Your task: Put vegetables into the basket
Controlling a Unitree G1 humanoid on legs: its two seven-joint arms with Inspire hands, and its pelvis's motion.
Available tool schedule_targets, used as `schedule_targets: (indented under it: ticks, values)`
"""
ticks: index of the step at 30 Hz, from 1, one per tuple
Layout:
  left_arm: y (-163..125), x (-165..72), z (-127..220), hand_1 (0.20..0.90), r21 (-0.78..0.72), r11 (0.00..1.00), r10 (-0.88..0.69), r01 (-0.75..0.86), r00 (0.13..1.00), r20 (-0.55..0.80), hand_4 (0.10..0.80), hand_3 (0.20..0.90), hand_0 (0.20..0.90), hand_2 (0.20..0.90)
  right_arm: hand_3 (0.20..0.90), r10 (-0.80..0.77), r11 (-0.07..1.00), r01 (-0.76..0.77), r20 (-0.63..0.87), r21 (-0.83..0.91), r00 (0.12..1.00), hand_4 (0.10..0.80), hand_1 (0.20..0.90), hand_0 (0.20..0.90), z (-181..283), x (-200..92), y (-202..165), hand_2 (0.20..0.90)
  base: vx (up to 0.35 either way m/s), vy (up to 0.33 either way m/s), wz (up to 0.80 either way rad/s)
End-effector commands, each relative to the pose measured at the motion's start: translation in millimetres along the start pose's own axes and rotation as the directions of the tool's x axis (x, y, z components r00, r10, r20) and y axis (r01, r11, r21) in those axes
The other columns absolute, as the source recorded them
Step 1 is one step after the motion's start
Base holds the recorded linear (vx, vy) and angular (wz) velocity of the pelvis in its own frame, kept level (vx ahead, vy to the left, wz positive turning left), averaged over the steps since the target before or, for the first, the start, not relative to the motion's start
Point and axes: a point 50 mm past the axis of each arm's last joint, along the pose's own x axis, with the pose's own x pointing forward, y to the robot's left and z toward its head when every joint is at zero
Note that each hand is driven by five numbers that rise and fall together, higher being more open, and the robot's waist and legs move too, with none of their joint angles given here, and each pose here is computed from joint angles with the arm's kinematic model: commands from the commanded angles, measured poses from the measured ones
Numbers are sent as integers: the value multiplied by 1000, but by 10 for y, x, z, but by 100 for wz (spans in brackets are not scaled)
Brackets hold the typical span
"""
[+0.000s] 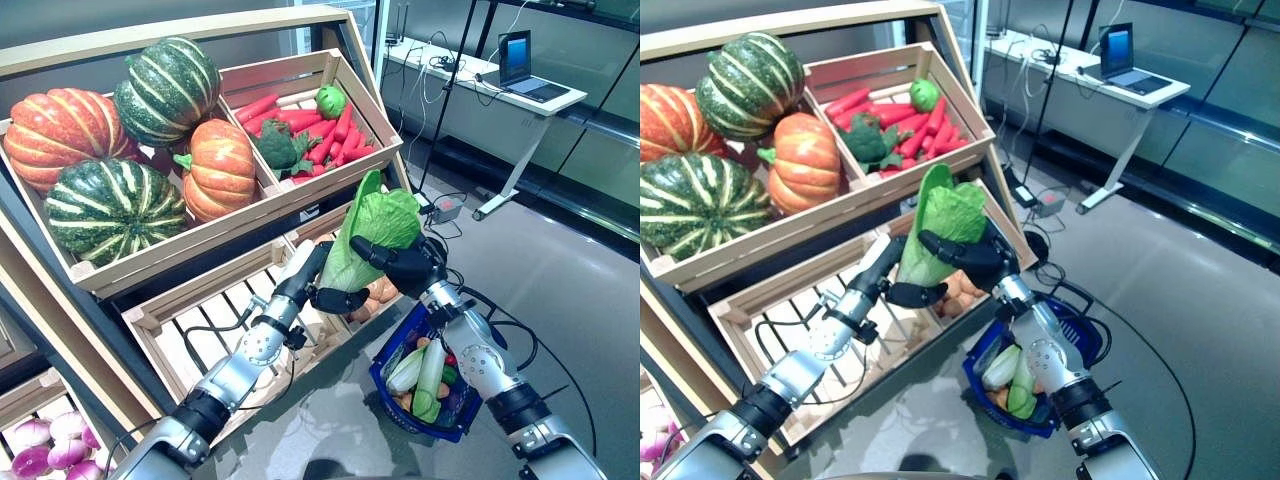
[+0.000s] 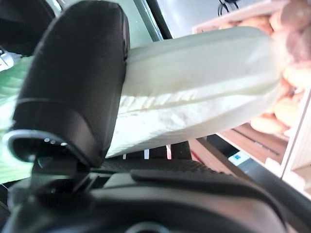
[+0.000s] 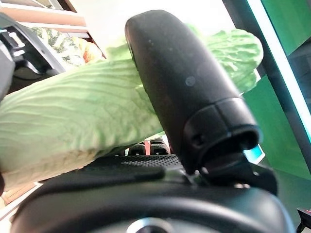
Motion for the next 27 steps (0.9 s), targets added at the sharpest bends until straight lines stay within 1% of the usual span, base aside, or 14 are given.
schedule_targets:
  ticks: [1,2,3,4,5,13,24,26,27]
  values:
    - [-412,111,409,300,48,965,-261,257,941,215,400,300,300,300,900,479,861,-504,435,-65,762,800,900,900,786,606,995,900,0,0,0]
    - [-422,111,400,300,40,965,-263,261,942,210,400,300,300,300,900,482,857,-511,440,-59,758,800,900,900,795,611,1013,900,0,0,0]
    - [-428,111,393,300,33,964,-264,263,942,206,400,300,300,300,691,486,853,-518,444,-55,753,660,691,691,800,613,1022,691,0,0,0]
    - [-430,112,390,300,28,964,-264,264,943,204,400,300,300,300,441,487,851,-522,446,-50,751,494,441,441,799,610,1024,441,0,0,0]
    - [-432,110,387,300,26,964,-264,264,943,203,400,300,300,300,300,488,849,-527,447,-44,749,400,300,300,796,606,1018,300,0,0,0]
    - [-445,109,383,300,29,962,-272,272,942,197,400,300,300,300,300,501,837,-546,455,-38,736,400,300,300,784,597,1016,300,0,0,0]
    - [-426,118,352,300,34,964,-266,264,947,178,400,300,300,300,300,487,846,-533,454,-30,747,400,300,300,790,599,996,300,0,0,0]
    - [-411,121,336,300,41,970,-244,241,956,165,400,300,300,300,300,489,848,-529,444,-39,751,400,300,300,788,604,1002,300,0,0,0]
    - [-401,124,300,900,41,973,-231,227,963,140,800,900,900,900,300,491,851,-523,432,-51,757,400,300,300,784,608,996,300,0,0,0]
